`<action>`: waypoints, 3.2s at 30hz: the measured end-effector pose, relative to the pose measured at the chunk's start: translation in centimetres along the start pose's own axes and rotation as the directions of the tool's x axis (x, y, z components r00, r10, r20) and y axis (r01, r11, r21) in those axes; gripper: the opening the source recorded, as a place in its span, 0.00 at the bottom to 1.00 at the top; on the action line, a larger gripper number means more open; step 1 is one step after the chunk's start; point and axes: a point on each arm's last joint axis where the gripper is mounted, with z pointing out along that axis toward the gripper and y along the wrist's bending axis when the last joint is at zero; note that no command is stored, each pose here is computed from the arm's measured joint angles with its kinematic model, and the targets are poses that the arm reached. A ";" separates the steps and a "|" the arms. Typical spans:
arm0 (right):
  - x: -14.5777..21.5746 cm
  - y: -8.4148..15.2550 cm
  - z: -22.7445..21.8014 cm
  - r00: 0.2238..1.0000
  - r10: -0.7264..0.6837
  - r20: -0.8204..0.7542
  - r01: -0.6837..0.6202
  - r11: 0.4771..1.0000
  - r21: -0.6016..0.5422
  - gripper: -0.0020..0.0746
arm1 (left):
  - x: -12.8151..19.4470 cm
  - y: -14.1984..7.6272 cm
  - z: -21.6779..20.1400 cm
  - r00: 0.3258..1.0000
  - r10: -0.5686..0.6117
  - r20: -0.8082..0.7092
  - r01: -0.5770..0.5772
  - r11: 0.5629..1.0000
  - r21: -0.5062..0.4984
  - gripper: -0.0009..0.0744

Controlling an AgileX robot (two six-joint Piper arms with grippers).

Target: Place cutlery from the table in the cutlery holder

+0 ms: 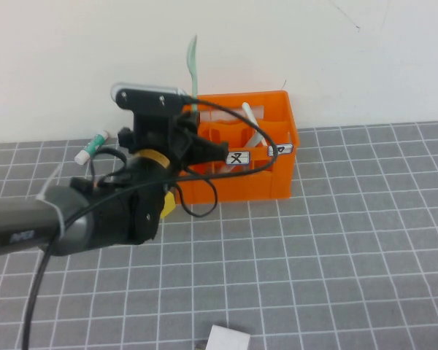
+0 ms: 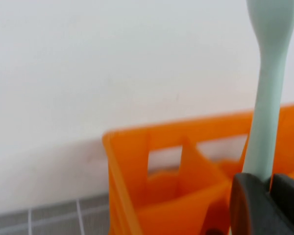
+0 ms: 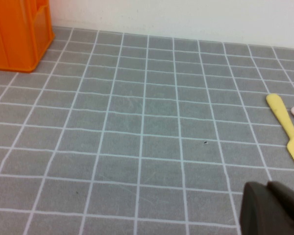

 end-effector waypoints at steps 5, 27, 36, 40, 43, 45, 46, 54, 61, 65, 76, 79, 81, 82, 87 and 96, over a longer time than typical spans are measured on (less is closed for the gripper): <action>0.0 0.0 0.0 1.000 0.000 0.000 0.000 1.000 0.000 0.02 | 1.9 0.2 0.7 0.999 0.007 -0.048 -0.007 1.000 -0.009 0.05; 0.0 0.0 0.0 1.000 0.000 0.000 0.000 1.000 0.000 0.02 | 2.4 0.4 0.8 0.998 0.014 -0.062 -0.016 1.000 -0.023 0.39; 0.0 0.0 0.0 1.000 0.000 0.000 0.000 1.000 0.000 0.02 | -4.9 -0.3 -3.3 0.993 0.115 0.017 -0.115 0.993 0.003 0.24; 0.0 0.0 0.0 1.000 0.000 0.000 0.000 1.000 0.000 0.02 | -8.2 -0.4 -7.7 0.988 0.141 0.065 -0.143 0.989 0.029 0.06; 0.0 0.0 0.0 1.000 0.000 0.000 0.000 1.000 0.000 0.02 | -8.2 0.1 -10.7 0.987 0.147 0.065 -0.149 0.988 0.035 0.03; 0.0 0.0 0.0 1.000 0.000 0.000 0.000 1.000 0.000 0.02 | -7.2 0.7 -12.5 0.987 0.154 0.041 -0.155 0.987 0.036 0.02; 0.0 0.0 0.0 1.000 0.000 0.000 0.000 1.000 0.000 0.02 | -6.7 0.9 -13.5 0.987 0.156 0.028 -0.157 0.987 0.038 0.02; 0.0 0.0 0.0 1.000 0.000 0.000 0.000 1.000 0.000 0.02 | -2.6 2.9 -19.6 0.985 0.168 -0.035 -0.166 0.985 0.041 0.01; 0.0 0.0 0.0 1.000 -0.003 0.000 0.003 1.000 0.002 0.02 | 0.7 4.7 -21.5 0.988 0.145 -0.045 -0.147 0.988 -0.048 0.01; 0.0 0.0 0.0 1.000 -0.003 0.000 0.003 1.000 0.002 0.02 | 1.4 5.4 -23.2 0.991 0.131 0.000 -0.131 0.988 -0.079 0.01; 0.0 0.0 0.0 1.000 -0.005 0.000 0.005 1.000 0.002 0.02 | 3.4 7.1 -28.7 0.990 0.073 0.121 -0.061 0.994 -0.094 0.01; 0.0 0.0 0.0 1.000 -0.005 0.000 0.005 1.000 0.002 0.02 | 3.9 7.5 -29.8 0.985 0.079 0.156 -0.064 0.993 -0.098 0.01; 0.0 0.0 0.0 1.000 -0.005 0.000 0.005 1.000 0.002 0.02 | 4.0 7.7 -30.2 0.981 0.080 0.178 -0.061 0.992 -0.107 0.01; 0.0 0.0 0.0 1.000 -0.005 0.000 0.005 1.000 0.002 0.02 | 4.0 7.8 -30.4 0.979 0.079 0.186 -0.059 0.992 -0.114 0.01; 0.0 0.0 0.0 1.000 -0.007 0.000 0.007 1.000 0.003 0.02 | 4.1 8.3 -31.1 0.979 0.092 0.181 -0.063 0.985 -0.158 0.01; 0.0 0.0 0.0 1.000 -0.007 0.000 0.007 1.000 0.003 0.02 | 5.9 9.2 -31.9 0.999 -0.021 0.039 0.030 0.965 -0.260 0.01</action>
